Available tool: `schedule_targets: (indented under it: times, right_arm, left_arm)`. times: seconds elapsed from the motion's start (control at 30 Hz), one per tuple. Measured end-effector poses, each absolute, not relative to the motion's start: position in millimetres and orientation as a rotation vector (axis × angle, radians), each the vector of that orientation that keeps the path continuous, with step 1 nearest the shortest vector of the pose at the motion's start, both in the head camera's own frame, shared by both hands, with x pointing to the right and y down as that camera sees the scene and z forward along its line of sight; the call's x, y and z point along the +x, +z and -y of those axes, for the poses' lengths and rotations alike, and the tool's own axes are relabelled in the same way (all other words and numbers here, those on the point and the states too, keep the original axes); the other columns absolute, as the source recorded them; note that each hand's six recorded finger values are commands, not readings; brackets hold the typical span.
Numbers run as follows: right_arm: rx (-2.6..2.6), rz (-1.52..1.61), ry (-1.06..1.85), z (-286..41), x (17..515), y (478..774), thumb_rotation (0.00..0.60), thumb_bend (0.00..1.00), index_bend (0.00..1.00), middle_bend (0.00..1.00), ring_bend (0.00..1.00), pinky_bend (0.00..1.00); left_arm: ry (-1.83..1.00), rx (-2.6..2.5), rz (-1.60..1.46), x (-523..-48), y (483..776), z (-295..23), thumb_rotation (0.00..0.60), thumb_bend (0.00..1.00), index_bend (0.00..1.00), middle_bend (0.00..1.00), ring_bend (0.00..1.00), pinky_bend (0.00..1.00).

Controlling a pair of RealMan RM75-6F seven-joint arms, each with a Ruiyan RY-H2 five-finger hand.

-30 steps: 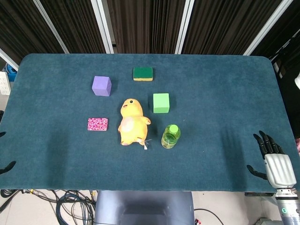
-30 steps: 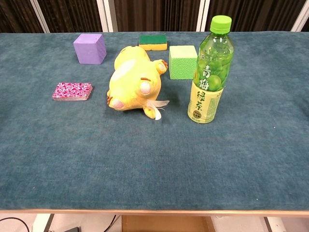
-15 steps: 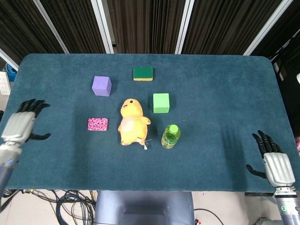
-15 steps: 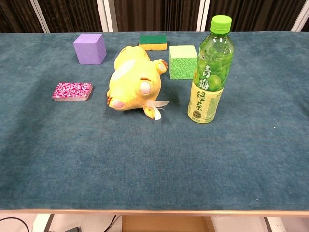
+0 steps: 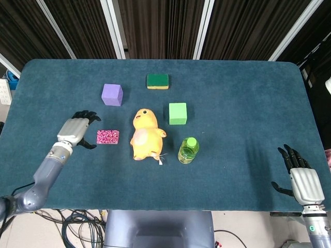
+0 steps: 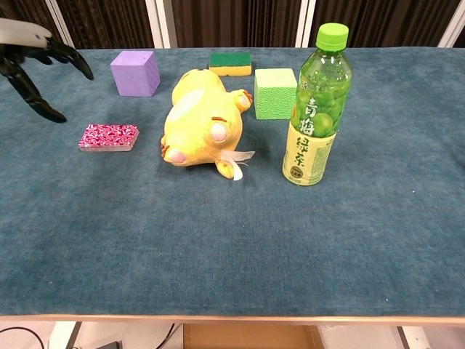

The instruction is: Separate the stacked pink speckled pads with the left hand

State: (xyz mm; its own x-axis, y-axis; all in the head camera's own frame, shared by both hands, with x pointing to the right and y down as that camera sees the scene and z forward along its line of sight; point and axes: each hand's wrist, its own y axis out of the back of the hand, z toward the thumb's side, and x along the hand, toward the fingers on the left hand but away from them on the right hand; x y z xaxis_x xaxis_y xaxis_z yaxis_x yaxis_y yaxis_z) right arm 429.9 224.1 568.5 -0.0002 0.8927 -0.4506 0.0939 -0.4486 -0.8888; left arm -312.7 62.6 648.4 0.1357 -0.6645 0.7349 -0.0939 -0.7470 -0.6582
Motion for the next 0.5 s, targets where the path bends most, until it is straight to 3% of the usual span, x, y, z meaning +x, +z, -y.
schedule_targets:
  times: [0.5]
  right_arm:
    - [-1.608,1.059,1.522,-223.4,436.1,566.5,0.6,0.18,0.0,0.0,0.05,0.21]
  left_arm:
    - [-1.714,-1.954,-0.678,-292.5,682.9,-65.0,0.6,0.13,0.33,0.16,0.05,0.05]
